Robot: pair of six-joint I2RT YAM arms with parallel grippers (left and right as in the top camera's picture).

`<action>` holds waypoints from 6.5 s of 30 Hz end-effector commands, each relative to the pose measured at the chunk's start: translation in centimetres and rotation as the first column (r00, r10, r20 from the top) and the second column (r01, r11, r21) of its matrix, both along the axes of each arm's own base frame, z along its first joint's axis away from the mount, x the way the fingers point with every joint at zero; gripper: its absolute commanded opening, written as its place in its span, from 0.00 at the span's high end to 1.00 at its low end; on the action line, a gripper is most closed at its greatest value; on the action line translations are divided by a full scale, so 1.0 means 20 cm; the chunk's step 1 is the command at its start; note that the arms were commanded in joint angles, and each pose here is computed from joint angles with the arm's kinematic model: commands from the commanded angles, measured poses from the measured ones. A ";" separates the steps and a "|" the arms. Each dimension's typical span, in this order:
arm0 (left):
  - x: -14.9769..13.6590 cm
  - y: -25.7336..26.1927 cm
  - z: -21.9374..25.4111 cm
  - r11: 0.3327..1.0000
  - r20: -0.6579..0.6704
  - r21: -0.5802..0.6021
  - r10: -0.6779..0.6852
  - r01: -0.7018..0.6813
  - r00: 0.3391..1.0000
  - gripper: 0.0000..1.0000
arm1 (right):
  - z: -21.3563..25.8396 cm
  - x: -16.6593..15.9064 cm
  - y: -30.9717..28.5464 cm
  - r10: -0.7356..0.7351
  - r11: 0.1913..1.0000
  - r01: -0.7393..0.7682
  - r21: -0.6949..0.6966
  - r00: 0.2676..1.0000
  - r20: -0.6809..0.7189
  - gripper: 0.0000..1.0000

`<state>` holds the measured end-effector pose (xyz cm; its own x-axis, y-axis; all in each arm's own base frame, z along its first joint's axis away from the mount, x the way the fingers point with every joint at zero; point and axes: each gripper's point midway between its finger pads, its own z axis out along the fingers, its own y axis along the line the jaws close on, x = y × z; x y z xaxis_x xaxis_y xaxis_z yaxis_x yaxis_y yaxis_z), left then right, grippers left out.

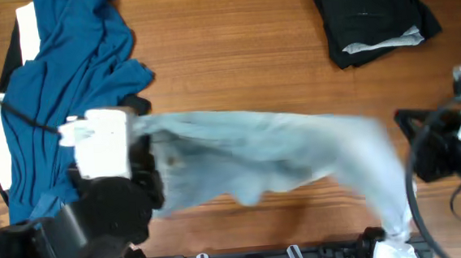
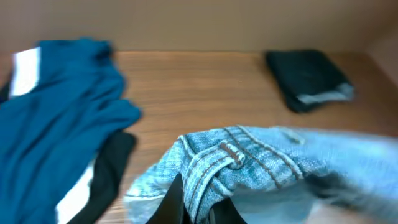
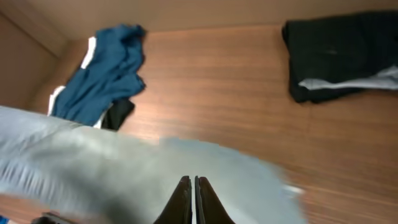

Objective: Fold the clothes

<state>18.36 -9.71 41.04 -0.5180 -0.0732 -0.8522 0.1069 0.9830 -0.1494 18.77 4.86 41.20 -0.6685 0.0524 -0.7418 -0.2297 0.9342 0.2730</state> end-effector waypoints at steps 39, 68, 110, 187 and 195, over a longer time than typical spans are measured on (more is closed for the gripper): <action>1.05 -0.17 0.27 0.956 0.263 -0.232 0.238 -0.178 0.935 0.96 | -0.64 0.64 0.45 0.394 0.904 -0.371 0.214 0.916 -0.072 0.33; 0.99 -0.03 0.30 0.948 0.257 -0.232 0.278 -0.220 0.926 0.96 | -1.54 0.85 1.38 0.010 0.983 0.044 0.180 0.958 -0.288 0.79; 0.57 0.04 -0.06 0.962 -0.025 0.046 0.271 -0.270 0.962 0.96 | -0.44 0.76 -0.08 0.064 0.994 -0.076 -0.076 0.986 -0.156 0.96; 1.43 0.09 -1.61 0.982 -0.623 0.104 0.188 -0.158 0.759 0.00 | -1.69 1.82 -0.15 -0.384 0.915 0.355 -0.190 0.911 -0.148 0.23; 1.11 0.29 -1.24 0.973 -0.662 0.130 0.230 -0.192 0.713 0.00 | -1.10 1.25 0.13 -0.116 0.989 0.141 0.048 0.931 -0.347 0.09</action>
<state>42.57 -5.01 11.43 -0.9432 -0.2203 -0.2485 -0.2180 0.9752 -0.0372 47.40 4.89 14.31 -0.8484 0.2180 -0.4824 0.0960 0.9595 0.2647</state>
